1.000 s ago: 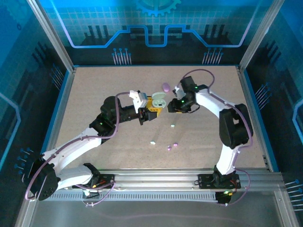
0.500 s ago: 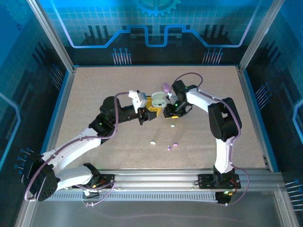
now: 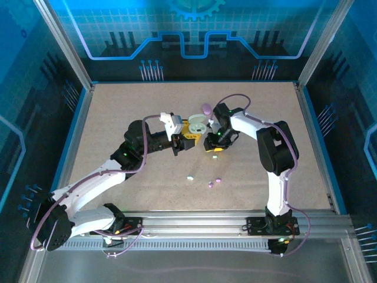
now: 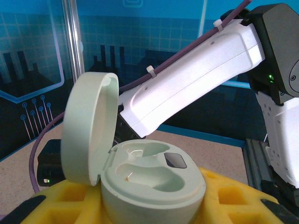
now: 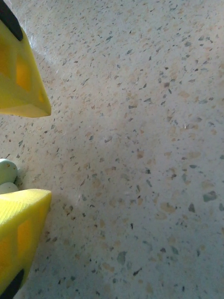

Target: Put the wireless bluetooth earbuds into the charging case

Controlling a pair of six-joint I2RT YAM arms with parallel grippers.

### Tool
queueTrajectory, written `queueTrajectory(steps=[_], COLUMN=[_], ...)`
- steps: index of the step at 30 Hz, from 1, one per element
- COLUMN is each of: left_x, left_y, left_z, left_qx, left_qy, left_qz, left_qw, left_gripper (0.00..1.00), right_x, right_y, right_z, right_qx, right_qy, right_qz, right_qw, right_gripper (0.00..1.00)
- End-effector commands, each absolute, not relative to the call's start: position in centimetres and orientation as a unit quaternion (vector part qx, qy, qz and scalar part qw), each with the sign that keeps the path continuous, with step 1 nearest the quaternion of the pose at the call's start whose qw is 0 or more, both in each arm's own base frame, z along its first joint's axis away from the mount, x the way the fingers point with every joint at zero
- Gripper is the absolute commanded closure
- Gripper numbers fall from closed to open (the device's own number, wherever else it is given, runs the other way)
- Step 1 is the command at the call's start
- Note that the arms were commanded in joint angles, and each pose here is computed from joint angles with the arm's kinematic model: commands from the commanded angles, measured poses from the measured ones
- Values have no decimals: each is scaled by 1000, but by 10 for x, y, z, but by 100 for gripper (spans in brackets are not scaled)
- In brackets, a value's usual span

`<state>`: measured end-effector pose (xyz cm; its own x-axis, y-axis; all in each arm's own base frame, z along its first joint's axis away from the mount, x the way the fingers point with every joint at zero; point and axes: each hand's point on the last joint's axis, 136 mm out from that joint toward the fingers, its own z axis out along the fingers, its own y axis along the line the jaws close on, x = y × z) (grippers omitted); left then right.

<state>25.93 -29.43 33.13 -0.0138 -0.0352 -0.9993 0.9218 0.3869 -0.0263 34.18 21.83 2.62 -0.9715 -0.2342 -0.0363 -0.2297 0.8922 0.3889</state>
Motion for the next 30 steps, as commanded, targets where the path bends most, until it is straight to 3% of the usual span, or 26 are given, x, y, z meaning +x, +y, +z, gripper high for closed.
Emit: queueTrajectory(steps=[1, 21, 30], left_x=[257, 258, 257], left_y=[-290, -289, -287], left_z=[335, 333, 333], left_qx=[380, 382, 380], left_qy=[579, 581, 581], left_qz=[-398, -393, -390], left_qw=[602, 602, 606], left_gripper=[66, 66, 66], right_x=[324, 300, 313], right_y=[216, 209, 199], right_z=[18, 34, 43], right_qx=[121, 119, 137], right_qy=[-974, -976, -985], right_qz=[-187, -178, -102], right_qw=[38, 41, 17], right_gripper=[54, 54, 56])
